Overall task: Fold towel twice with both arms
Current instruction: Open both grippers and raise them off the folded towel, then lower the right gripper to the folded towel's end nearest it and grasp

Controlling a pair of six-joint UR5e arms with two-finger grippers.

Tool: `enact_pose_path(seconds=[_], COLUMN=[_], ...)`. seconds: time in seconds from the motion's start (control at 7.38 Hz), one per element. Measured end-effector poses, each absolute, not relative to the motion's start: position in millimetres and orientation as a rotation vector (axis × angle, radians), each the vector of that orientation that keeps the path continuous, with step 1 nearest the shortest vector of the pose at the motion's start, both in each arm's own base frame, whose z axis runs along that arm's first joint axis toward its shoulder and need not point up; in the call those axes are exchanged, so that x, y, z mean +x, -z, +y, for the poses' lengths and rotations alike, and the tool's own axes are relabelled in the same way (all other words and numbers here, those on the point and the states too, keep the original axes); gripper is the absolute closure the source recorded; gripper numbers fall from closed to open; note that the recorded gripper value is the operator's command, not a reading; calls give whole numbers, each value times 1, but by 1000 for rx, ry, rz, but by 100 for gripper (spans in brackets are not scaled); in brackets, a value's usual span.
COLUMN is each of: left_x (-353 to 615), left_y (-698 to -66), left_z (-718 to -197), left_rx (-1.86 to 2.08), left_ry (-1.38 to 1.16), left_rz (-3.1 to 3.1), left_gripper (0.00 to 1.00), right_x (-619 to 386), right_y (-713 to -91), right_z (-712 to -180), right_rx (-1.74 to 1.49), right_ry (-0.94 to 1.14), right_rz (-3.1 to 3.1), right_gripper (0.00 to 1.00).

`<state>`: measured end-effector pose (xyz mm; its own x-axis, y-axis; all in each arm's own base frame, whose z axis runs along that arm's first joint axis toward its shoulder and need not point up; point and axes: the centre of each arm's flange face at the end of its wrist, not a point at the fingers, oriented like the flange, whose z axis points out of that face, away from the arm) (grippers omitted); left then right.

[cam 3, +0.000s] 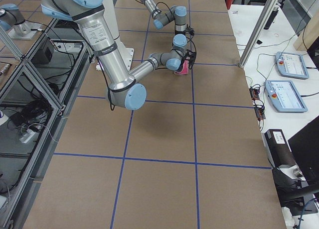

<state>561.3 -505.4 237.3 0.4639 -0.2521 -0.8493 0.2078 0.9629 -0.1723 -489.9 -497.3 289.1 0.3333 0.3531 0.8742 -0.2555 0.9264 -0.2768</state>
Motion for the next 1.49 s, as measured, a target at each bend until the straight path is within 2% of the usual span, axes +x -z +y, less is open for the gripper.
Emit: enact_pose_path(seconds=[0.95, 1.49], left_x=[542, 521], left_y=[-230, -229], left_z=[-522, -542], left_rx=[-21, -12], left_ry=[309, 361], left_rz=[1079, 1083], left_gripper=[0, 0], right_x=[-483, -503], right_y=[-290, -309], right_z=[-503, -487], right_rx=[-91, -177], right_ry=[-406, -461], right_rz=[-1167, -1127], right_gripper=[0, 2])
